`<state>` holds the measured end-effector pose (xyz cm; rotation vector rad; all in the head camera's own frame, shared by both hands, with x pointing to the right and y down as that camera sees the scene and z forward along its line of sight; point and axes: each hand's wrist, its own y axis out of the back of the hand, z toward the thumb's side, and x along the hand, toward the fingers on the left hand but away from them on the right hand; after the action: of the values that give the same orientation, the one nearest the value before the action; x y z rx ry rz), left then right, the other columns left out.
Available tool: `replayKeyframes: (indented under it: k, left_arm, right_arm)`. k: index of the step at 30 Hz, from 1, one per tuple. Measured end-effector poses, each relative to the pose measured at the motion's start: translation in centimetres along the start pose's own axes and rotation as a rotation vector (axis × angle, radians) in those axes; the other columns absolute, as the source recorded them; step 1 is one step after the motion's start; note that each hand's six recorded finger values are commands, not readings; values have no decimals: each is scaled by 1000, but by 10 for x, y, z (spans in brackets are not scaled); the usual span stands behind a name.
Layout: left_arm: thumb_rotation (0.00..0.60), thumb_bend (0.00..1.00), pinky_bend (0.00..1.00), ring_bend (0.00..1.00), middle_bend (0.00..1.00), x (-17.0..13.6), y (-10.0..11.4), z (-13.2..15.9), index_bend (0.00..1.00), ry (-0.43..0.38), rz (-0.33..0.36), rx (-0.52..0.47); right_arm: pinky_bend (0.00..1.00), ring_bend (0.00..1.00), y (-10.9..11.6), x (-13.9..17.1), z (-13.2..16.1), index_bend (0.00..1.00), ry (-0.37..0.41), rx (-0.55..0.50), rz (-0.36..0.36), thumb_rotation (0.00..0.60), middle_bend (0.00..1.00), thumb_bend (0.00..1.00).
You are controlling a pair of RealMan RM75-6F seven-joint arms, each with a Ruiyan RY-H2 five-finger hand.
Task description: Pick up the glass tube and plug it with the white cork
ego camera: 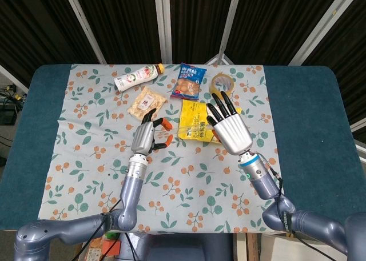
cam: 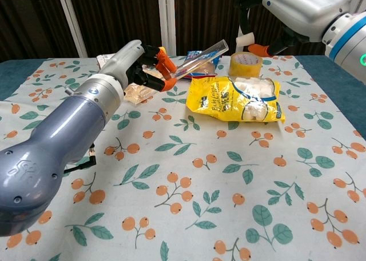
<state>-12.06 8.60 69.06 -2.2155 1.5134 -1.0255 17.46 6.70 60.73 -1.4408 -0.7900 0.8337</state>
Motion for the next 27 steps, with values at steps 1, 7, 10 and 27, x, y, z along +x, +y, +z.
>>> replayKeyframes:
  k: [1,7,10,27]
  left_arm:
    - [600,745,0,44,478,0,0,0,691,1,-1,1]
    - [600,745,0,44,478,0,-1,-1,692,7,-2,2]
    - [600,745,0,45,478,0,-2,-1,692,4,-4,3]
    - [600,745,0,55,479,-3,-6,4,696,1,-8,-10]
  right_arm:
    - [0,41,0,0,0,586,0,0,1,600,272,348]
    - [0,42,-3,1,-1,586,-6,0,8,600,272,348]
    - [0,42,-3,1,-1,586,-8,1,9,600,273,348]
    - [0,41,-3,2,1,586,-7,-7,11,600,272,348]
